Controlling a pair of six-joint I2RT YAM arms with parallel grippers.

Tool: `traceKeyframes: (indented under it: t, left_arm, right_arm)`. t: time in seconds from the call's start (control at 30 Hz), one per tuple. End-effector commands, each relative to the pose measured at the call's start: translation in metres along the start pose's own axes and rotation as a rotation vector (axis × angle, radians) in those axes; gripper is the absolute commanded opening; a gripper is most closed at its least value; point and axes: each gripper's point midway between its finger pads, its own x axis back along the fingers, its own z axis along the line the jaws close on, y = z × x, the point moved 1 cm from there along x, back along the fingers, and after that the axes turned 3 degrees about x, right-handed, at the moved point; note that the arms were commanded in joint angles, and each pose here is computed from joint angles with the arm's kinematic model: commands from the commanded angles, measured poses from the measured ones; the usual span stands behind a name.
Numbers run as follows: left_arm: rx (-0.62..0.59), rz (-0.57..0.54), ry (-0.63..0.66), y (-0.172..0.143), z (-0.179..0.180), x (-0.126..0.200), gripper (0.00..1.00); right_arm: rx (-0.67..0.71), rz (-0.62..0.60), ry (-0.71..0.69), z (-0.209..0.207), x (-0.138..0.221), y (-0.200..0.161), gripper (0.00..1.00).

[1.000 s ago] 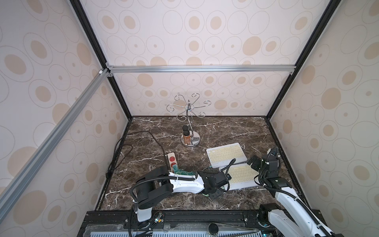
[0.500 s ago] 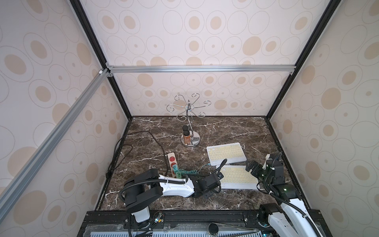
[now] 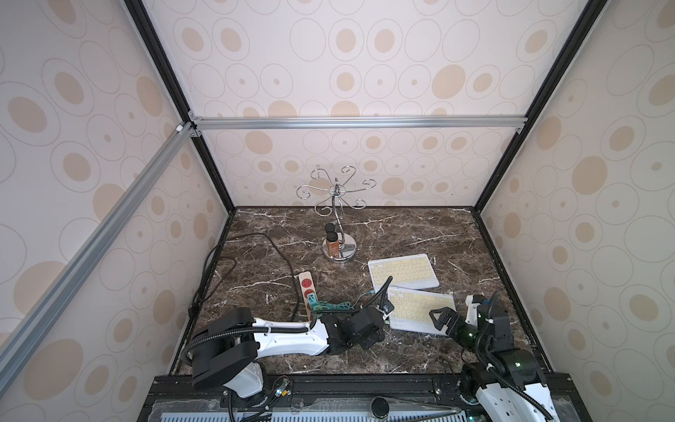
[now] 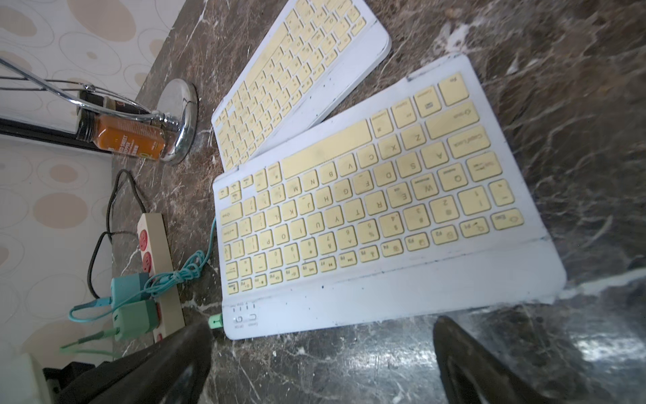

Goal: Unplug the wireless keyboard
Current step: Pick up the power cord at the center of the board, then pick up the keyboard from the center of the board.

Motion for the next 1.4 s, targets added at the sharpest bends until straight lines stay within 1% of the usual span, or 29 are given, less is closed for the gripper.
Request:
traceKeyframes:
  t: [0.0,0.1,0.17,0.33,0.4,0.47,0.63,0.73,0.97,1.07,1.2,1.37]
  left_arm:
    - [0.038,-0.069,0.024,0.015,0.008,0.007,0.0]
    - [0.043,-0.079,0.038,0.016,0.011,0.009,0.0]
    - [0.054,-0.084,0.045,0.015,0.014,0.009,0.0]
    - [0.111,-0.066,0.059,0.008,0.03,0.004,0.0]
    - [0.123,-0.054,0.079,0.004,0.036,0.003,0.0]
    - [0.124,-0.054,0.085,0.004,0.036,0.002,0.0]
    - [0.127,-0.047,0.087,0.004,0.036,0.001,0.0]
    - [0.124,-0.044,0.084,0.004,0.035,0.0,0.0]
    - [0.128,-0.053,0.042,0.007,0.029,0.001,0.0]
    - [0.125,-0.058,0.03,0.008,0.027,0.002,0.0]
    - [0.122,-0.064,-0.022,0.011,0.019,0.003,0.0]
    - [0.115,-0.062,-0.065,0.012,0.011,0.003,0.0]
  right_arm:
    - [-0.039,0.073,0.025,0.002,-0.001,-0.017,1.0]
    - [-0.034,0.089,0.053,0.01,-0.01,-0.022,1.0]
    - [0.005,0.109,0.062,0.018,-0.02,-0.03,1.0]
    - [0.154,0.08,0.012,0.047,-0.035,-0.046,1.0]
    - [0.194,0.047,-0.029,0.057,-0.034,-0.05,1.0]
    - [0.207,0.036,-0.04,0.066,-0.034,-0.054,1.0]
    - [0.185,0.082,-0.013,0.079,-0.038,-0.067,0.98]
    - [0.169,0.081,-0.002,0.081,-0.039,-0.072,0.98]
    - [0.058,0.058,0.074,0.074,-0.06,-0.085,0.99]
    - [0.047,0.045,0.075,0.076,-0.064,-0.085,1.0]
    - [0.006,0.01,0.142,0.082,-0.07,-0.083,1.0]
    - [-0.018,-0.04,0.151,0.083,-0.073,-0.077,1.0]
